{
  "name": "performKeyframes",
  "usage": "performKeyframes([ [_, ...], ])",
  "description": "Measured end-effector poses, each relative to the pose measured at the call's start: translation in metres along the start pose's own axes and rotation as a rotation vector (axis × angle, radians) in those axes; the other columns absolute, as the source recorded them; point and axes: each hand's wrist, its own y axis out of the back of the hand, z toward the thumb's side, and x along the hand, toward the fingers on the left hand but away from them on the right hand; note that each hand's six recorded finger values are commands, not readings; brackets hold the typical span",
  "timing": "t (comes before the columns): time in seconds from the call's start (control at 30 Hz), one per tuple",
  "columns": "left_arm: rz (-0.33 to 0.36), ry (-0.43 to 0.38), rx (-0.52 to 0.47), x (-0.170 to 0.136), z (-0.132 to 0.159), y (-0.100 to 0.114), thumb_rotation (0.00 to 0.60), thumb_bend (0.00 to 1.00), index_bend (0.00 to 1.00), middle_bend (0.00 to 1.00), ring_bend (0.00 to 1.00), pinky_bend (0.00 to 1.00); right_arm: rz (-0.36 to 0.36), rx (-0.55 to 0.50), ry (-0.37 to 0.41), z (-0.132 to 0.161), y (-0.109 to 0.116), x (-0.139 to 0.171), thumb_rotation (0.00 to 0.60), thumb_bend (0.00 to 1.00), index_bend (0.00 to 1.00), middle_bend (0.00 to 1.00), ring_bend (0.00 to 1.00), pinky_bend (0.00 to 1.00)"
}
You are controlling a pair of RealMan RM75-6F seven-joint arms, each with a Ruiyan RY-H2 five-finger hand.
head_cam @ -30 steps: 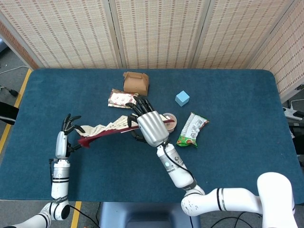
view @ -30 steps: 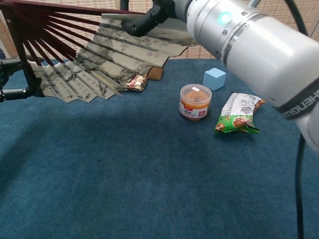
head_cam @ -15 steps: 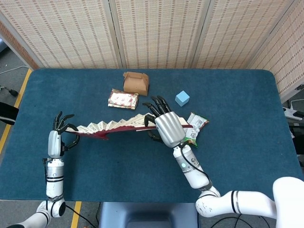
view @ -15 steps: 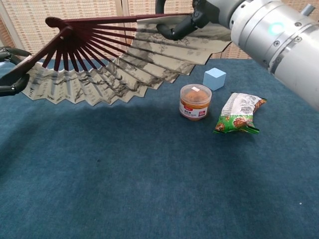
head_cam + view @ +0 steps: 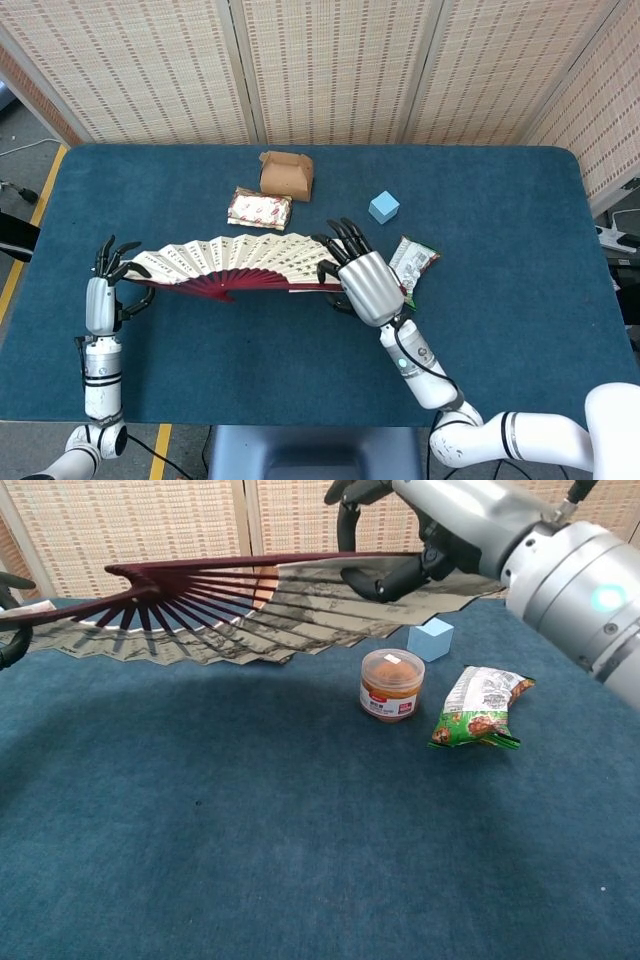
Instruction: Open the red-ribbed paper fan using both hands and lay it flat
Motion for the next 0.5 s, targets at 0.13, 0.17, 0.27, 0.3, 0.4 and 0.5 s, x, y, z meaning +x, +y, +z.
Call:
performKeyframes([
  [0.13,-0.052,0.001,0.032,-0.013,-0.005,-0.005,0.6,0.62,0.52,0.18,0.01,0.03,0.015,0.039,0.021,0.0,-0.007,0.011,0.6,0.67,0.64,0.17,0.0,0.01],
  [0.17,-0.069,0.0,0.046,-0.016,-0.006,-0.006,0.6,0.62,0.5,0.18,0.01,0.03,0.02,0.044,0.024,0.0,-0.01,0.014,0.6,0.67,0.63,0.17,0.0,0.01],
  [0.27,-0.124,-0.004,0.104,-0.029,-0.012,-0.011,0.6,0.61,0.46,0.17,0.0,0.03,0.041,0.062,0.029,0.0,-0.018,0.022,0.6,0.67,0.61,0.17,0.0,0.01],
  [0.3,-0.137,-0.004,0.12,-0.032,-0.014,-0.012,0.6,0.6,0.44,0.17,0.0,0.03,0.049,0.068,0.029,0.001,-0.021,0.026,0.6,0.67,0.6,0.17,0.0,0.01],
  [0.4,-0.172,0.02,0.149,-0.041,-0.022,-0.015,0.6,0.55,0.27,0.13,0.0,0.03,0.071,0.086,0.028,0.0,-0.025,0.034,0.6,0.67,0.53,0.17,0.0,0.01],
  [0.5,-0.21,0.049,0.172,-0.05,-0.03,-0.018,0.6,0.5,0.03,0.06,0.0,0.02,0.093,0.116,0.024,-0.004,-0.026,0.044,0.6,0.67,0.41,0.17,0.0,0.01],
])
